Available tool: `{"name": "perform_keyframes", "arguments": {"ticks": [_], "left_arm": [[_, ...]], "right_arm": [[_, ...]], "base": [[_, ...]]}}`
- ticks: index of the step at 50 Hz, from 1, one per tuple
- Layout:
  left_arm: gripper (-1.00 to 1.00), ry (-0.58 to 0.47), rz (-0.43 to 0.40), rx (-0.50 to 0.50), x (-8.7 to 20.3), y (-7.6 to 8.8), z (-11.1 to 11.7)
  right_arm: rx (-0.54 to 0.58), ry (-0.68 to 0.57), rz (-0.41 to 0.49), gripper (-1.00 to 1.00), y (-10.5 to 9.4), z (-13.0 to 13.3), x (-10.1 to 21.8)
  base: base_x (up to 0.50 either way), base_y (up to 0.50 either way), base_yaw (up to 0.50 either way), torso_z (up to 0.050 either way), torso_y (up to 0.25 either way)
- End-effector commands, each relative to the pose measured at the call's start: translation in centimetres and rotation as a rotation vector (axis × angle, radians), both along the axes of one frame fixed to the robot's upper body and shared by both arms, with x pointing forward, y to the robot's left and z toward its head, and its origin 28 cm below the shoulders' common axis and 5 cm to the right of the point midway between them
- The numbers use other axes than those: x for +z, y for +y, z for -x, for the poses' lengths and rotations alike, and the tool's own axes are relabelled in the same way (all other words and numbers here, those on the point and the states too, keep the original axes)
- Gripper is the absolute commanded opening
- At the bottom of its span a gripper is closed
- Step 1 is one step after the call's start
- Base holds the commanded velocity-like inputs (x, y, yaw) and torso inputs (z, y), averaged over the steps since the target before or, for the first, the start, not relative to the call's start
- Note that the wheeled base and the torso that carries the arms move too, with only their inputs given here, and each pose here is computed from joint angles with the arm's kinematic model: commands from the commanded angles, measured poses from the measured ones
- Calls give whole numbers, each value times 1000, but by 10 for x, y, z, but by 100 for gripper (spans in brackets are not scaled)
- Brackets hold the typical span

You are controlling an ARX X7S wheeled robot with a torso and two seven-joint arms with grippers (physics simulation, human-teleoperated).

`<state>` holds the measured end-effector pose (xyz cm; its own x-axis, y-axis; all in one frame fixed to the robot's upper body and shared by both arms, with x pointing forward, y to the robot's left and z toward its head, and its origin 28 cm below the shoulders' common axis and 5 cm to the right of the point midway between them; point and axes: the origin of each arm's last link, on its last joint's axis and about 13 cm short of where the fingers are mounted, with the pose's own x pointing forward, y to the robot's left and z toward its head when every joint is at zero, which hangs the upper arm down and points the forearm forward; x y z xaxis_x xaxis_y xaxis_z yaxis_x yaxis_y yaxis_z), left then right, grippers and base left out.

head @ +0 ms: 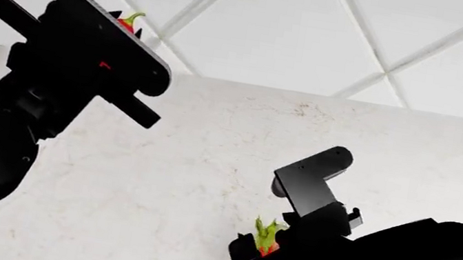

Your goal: Pick the chili pepper, strawberry from the counter and place them in the cabinet. Then close the cabinet.

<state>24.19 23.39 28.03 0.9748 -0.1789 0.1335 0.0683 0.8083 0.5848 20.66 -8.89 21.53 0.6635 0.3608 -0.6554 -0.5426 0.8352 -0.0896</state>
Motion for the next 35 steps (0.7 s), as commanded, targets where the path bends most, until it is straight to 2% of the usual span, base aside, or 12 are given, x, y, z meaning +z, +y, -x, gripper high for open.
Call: {"name": "perform_keyframes", "arguments": {"ticks": [1, 8, 17, 22, 27, 33, 35], "left_arm": [[-100, 5, 8, -10, -2, 0, 1], [-100, 2, 12, -11, -1, -1, 1], [-100, -14, 26, -12, 3, -2, 3], [-100, -40, 45, -7, 6, -2, 4], [-100, -97, 112, -17, 10, -2, 8], [-100, -243, 218, -39, 10, -3, 21], [-100, -323, 205, -12, 7, -3, 24]], "right_arm": [[-30, 101, 143, -100, -3, -2, -31], [-34, 62, 153, -100, -3, -1, -24], [-85, -199, 71, -100, -8, 4, 31], [-129, -364, -39, -100, -13, 11, 69], [-148, -491, -145, -100, -14, 19, 90], [-143, -698, -324, -100, -11, 39, 107], [-141, -752, -356, -100, -8, 46, 108]], "base": [[0, 0, 0, 0, 0], [2, 0, 0, 0, 0], [0, 0, 0, 0, 0], [0, 0, 0, 0, 0], [0, 0, 0, 0, 0], [0, 0, 0, 0, 0], [0, 0, 0, 0, 0]]}}
